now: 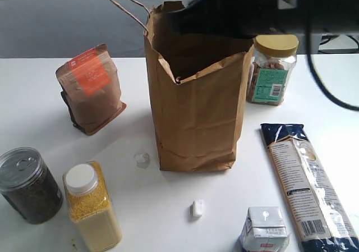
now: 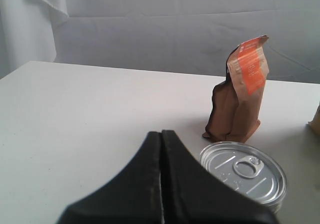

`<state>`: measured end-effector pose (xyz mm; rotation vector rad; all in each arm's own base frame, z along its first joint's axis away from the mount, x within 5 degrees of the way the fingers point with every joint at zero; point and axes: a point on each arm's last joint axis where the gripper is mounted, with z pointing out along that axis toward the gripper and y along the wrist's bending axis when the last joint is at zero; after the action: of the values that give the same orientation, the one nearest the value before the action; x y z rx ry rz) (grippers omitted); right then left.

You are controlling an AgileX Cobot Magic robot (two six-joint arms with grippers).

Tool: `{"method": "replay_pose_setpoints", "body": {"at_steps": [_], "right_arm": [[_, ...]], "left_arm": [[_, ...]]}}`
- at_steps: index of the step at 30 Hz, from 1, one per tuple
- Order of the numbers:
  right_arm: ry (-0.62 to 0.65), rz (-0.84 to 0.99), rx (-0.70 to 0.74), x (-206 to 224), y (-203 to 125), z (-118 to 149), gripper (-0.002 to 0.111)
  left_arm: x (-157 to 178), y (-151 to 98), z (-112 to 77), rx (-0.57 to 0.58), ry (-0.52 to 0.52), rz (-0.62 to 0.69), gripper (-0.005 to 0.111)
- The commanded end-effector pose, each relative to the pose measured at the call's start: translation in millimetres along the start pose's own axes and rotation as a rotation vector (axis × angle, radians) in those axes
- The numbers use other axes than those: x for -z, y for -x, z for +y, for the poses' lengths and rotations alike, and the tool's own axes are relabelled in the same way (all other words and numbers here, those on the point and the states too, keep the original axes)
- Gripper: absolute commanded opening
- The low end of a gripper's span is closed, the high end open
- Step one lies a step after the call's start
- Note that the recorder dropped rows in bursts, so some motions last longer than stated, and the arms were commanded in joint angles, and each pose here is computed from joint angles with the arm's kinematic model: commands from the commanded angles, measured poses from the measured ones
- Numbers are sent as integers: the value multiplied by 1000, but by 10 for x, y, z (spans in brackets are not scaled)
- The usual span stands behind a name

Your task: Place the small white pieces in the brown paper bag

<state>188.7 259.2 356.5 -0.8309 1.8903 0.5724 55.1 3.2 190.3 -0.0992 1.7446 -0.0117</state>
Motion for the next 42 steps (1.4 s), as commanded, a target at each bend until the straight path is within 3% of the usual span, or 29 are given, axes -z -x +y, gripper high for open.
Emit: {"method": "replay_pose_setpoints", "body": {"at_steps": [1,7,10,14,17,22,26,27,30,34,42], "right_arm": [[-110,138,28,-346,119,-103,0],[-165,194,45,-564,146,-192,3],[-171,190,37,-585,144,-230,18],[-194,201,8,-590,131,-285,46],[-200,199,-7,-589,130,-289,55],[-196,183,-19,-483,187,-271,50],[-168,159,-24,-154,291,-123,30],[-147,149,-27,38,281,-47,20],[-112,183,-17,315,66,67,0],[-81,312,-30,428,-435,150,0],[6,712,-45,-166,-1184,400,0]], "left_arm": [[0,-7,-5,10,-8,-3,0],[0,-7,-5,10,-8,-3,0],[0,-7,-5,10,-8,-3,0],[0,-7,-5,10,-8,-3,0],[0,-7,-5,10,-8,-3,0],[0,-7,-5,10,-8,-3,0],[0,-7,-5,10,-8,-3,0],[0,-7,-5,10,-8,-3,0],[0,-7,-5,10,-8,-3,0],[0,-7,-5,10,-8,-3,0],[0,-7,-5,10,-8,-3,0]]}}
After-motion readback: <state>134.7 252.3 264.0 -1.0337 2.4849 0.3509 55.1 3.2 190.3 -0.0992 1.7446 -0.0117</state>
